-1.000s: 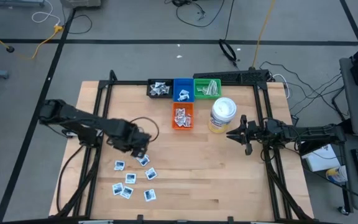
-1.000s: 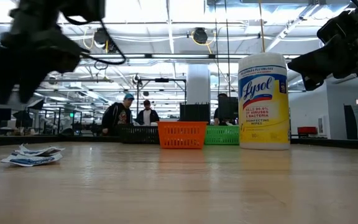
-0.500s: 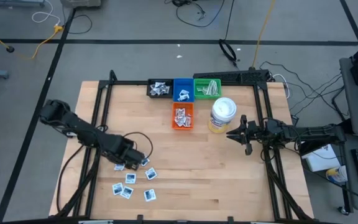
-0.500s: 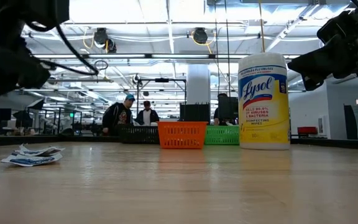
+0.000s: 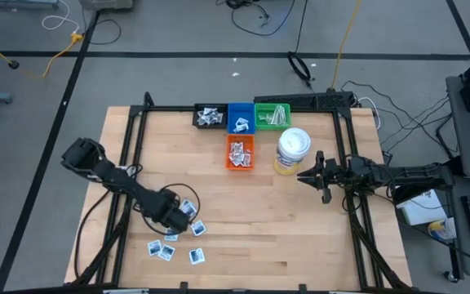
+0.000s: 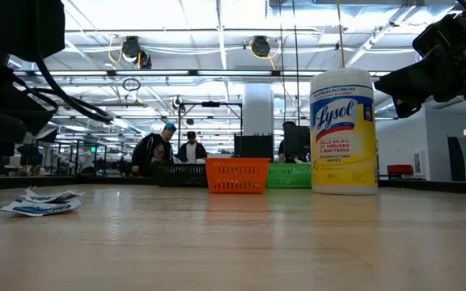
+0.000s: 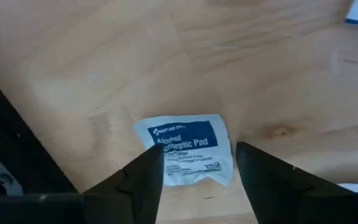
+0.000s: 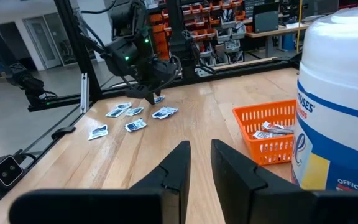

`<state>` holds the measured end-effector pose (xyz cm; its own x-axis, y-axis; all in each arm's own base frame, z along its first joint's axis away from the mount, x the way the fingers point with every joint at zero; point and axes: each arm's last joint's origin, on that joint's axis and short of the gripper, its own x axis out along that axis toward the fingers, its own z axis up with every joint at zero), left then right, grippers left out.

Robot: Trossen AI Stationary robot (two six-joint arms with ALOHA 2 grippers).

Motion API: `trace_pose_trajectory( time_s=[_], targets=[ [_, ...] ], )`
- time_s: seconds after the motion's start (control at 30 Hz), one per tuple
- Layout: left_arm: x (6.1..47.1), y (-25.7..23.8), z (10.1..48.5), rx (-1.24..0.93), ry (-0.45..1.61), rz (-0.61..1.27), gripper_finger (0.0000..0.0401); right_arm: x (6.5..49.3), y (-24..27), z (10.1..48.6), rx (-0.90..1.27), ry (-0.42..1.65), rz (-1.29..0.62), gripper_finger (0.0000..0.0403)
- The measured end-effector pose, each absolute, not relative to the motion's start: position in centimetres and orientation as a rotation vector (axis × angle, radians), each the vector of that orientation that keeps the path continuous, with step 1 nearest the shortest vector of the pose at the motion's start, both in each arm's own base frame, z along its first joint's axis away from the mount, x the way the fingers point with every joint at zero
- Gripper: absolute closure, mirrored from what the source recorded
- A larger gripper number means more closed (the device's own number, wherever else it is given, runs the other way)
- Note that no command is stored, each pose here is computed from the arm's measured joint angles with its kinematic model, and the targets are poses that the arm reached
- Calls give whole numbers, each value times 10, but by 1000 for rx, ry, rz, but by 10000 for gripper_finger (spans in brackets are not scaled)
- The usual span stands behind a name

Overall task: Pick & Place First Aid Supplies
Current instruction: Put the blue alcohol pad into the blue bin

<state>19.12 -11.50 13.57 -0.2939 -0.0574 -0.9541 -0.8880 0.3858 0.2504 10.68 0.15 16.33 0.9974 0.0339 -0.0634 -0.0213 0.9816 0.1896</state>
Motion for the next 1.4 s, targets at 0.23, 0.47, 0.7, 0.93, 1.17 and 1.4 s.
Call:
trace_pose_trajectory(
  time_s=[0.23,0.47,0.7,0.93,1.17,1.4],
  targets=[
    [195,-119,129,-831,1677,980,272,107,1,163,190,67,28,344],
    [199,-121,127,-839,1661,907,389,107,1,163,190,67,28,344],
    [200,-122,127,-827,1663,872,398,107,1,163,190,67,28,344],
    [199,-117,151,-807,1656,906,399,107,1,163,190,67,28,344],
    [195,-105,194,-812,1557,899,400,107,1,163,190,67,28,344],
    [185,-93,227,-792,1539,898,400,107,1,163,190,67,28,344]
  ],
)
